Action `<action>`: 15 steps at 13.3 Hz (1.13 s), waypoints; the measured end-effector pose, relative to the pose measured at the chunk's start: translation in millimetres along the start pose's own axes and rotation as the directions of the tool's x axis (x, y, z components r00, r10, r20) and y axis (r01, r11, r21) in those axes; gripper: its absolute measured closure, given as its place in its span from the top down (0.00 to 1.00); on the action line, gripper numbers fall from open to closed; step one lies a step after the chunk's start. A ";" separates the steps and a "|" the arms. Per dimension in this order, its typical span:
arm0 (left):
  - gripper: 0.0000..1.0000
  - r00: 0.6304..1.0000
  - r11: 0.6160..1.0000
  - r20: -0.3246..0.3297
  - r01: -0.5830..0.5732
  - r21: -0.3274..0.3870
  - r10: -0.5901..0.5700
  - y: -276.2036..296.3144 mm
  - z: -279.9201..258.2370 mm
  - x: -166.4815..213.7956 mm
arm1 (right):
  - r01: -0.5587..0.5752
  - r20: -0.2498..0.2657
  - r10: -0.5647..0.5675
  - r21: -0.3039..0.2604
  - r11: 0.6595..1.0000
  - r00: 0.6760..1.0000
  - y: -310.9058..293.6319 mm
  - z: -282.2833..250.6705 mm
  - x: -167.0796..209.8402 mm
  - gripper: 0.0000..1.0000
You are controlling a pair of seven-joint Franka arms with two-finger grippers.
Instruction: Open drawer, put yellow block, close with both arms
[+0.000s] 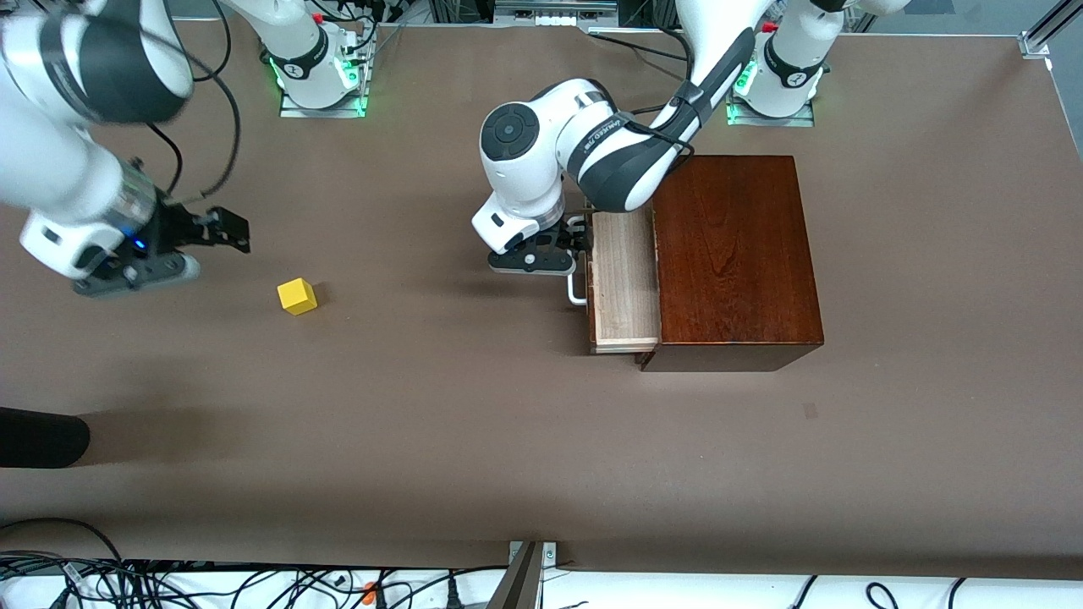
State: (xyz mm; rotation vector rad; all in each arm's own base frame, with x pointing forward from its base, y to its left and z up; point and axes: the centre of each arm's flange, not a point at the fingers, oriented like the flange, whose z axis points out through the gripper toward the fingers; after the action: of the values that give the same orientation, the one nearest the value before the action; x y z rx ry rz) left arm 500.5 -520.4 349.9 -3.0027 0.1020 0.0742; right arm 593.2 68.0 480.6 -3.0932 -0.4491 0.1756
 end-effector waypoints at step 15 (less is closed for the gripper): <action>1.00 0.983 0.986 0.101 -0.142 -0.088 0.150 -377.8 -158.9 78.1 | 0.114 0.022 -0.113 -0.018 0.993 0.993 22.6 214.9 -3.5 1.00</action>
State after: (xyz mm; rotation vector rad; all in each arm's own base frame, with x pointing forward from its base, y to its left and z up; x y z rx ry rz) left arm 612.2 -173.8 553.6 -3.0585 0.3155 0.2612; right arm 572.2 44.3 266.8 -3.0757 -0.6291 0.2029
